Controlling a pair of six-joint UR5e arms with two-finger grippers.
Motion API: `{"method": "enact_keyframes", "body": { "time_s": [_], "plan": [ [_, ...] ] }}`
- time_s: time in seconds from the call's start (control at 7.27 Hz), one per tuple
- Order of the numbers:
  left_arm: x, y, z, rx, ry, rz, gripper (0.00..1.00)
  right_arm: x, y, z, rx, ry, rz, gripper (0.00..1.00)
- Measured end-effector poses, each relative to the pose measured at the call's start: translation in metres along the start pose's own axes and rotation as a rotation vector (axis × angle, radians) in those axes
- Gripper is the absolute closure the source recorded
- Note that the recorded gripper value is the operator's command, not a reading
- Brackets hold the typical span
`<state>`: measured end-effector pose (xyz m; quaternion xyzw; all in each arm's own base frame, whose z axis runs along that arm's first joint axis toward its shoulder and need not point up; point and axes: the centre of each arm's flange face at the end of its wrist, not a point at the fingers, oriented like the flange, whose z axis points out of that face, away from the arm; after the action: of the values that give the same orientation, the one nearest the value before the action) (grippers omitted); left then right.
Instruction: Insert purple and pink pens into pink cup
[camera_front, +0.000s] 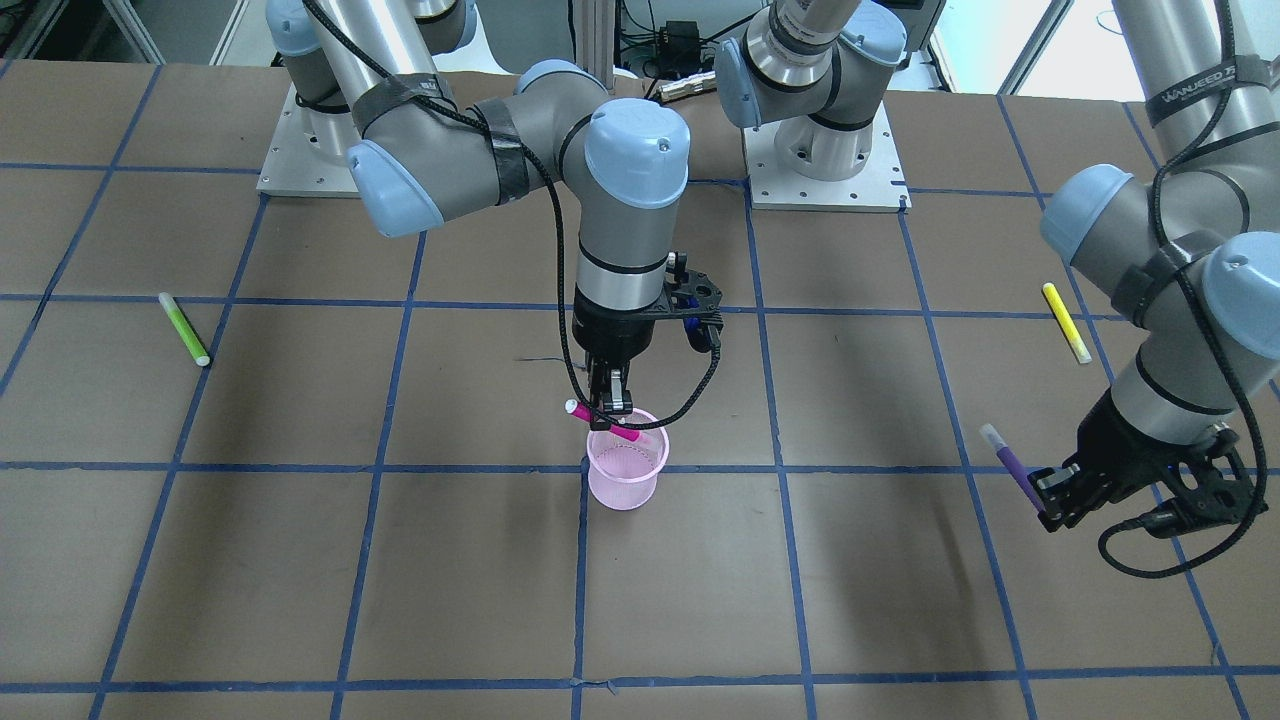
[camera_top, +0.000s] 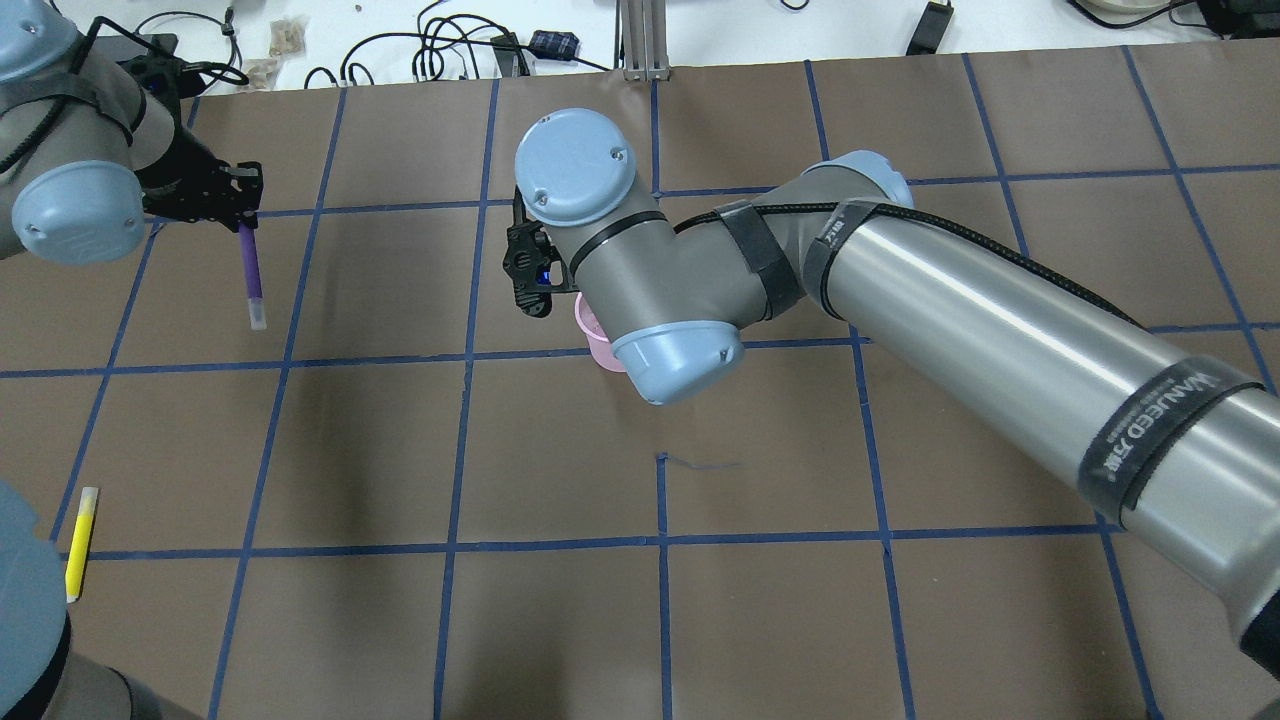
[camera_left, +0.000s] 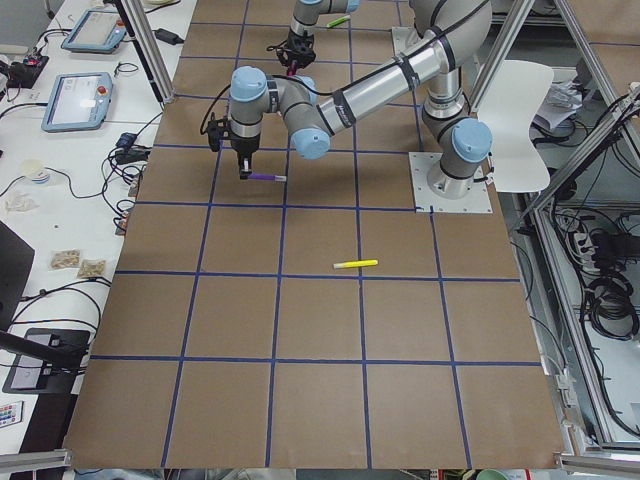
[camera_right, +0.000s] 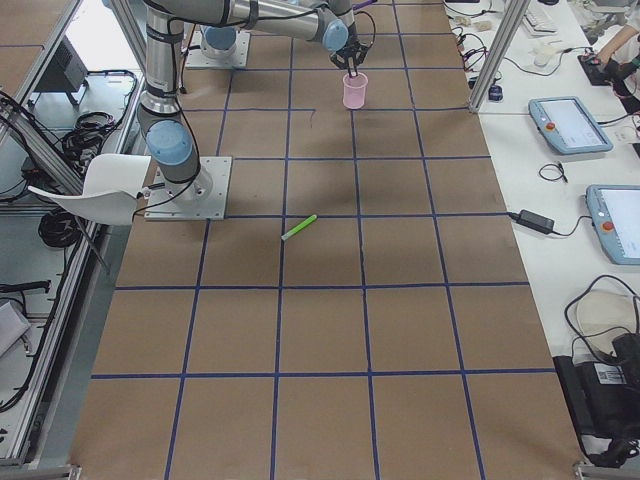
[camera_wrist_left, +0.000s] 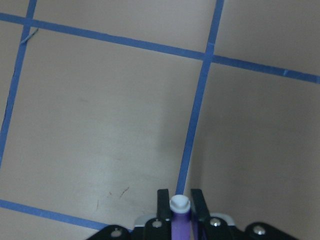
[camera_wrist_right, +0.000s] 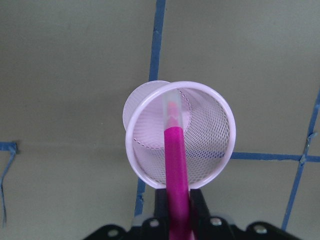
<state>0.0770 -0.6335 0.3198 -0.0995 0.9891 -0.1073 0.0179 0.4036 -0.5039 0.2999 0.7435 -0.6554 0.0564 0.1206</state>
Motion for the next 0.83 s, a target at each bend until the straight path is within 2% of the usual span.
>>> {"method": "enact_keyframes", "body": {
  "time_s": [0.14, 0.28, 0.69, 0.83],
  "plan": [
    [0.011, 0.000, -0.003, 0.016, 0.003, -0.006, 1.00, 0.000, -0.002, 0.003, 0.014, -0.006, 0.000, 0.55],
    [0.016, 0.000, -0.005, 0.024, 0.005, -0.009, 1.00, 0.000, -0.003, 0.005, 0.021, -0.009, 0.000, 0.50],
    [0.028, 0.000, -0.007, 0.031, 0.020, -0.033, 1.00, 0.004, 0.002, 0.001, 0.026, -0.006, 0.010, 0.49],
    [0.034, 0.001, -0.009, 0.033, 0.029, -0.043, 1.00, 0.010, 0.015, -0.009, 0.029, 0.007, 0.033, 0.49]
  ]
}}
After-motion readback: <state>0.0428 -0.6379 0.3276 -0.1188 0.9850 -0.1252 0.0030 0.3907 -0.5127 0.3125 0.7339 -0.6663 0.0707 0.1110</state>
